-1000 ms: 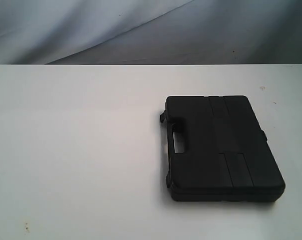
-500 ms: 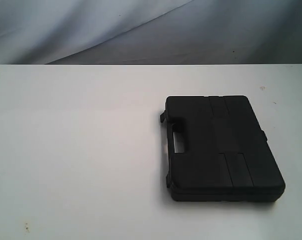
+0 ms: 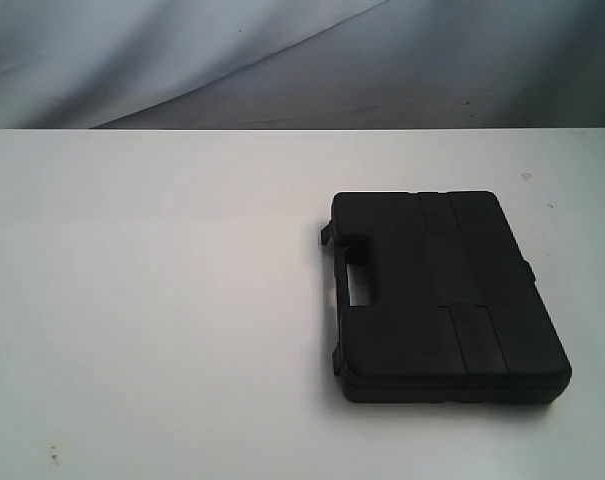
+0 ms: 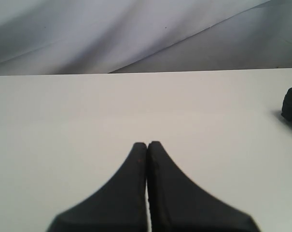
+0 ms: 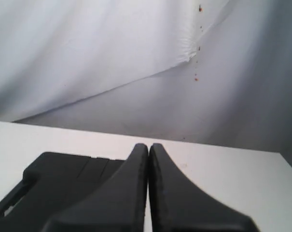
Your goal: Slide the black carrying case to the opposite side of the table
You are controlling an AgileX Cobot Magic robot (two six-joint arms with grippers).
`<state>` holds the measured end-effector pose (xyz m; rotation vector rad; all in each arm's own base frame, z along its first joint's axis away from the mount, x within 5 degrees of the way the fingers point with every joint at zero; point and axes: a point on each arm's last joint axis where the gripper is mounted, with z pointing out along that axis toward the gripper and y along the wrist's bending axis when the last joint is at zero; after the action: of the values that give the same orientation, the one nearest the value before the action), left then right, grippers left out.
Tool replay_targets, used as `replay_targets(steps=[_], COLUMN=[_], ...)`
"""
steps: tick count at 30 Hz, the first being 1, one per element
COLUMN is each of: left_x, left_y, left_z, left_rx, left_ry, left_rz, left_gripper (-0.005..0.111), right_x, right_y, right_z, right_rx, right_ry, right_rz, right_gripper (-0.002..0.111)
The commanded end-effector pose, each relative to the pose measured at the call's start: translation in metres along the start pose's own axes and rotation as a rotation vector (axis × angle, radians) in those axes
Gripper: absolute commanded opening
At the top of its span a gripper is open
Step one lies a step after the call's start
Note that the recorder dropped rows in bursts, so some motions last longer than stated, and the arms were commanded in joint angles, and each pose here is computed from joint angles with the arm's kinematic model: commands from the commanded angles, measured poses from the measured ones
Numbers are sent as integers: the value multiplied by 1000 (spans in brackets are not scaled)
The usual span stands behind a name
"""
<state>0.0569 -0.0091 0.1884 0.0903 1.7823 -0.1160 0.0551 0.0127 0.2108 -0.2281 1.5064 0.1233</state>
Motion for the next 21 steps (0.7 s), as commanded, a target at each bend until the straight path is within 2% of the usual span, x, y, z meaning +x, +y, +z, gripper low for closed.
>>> replay_targets(steps=[1,4,10,14,15,17,21], left_x=[1,1,1,1,1,1,1], left_y=[0,0,0,0,0,0,0], left_z=[0,0,0,0,0,0,0], left_rx=[1,1,1,1,1,1,1], left_ry=[0,0,0,0,0,0,0], left_rz=[-9,-9,-9,-9,-9,-9,-9], left_gripper=[0,0,0,0,0,0,0], right_x=[-5,-9,-16,-20,-22,-24,-54], right_y=[-1,-2,-7,-12,-13,-11,-8], right_z=[0,-1,-2,-4,-4,-4,-10], right_rx=[12,16,36,63,67,55,15], right_ry=[-68,-116,-208,-273,-289,-296,-375], right_rz=[45,130,493,617,608,493,335], right_gripper=[0,0,0,0,0,0,0])
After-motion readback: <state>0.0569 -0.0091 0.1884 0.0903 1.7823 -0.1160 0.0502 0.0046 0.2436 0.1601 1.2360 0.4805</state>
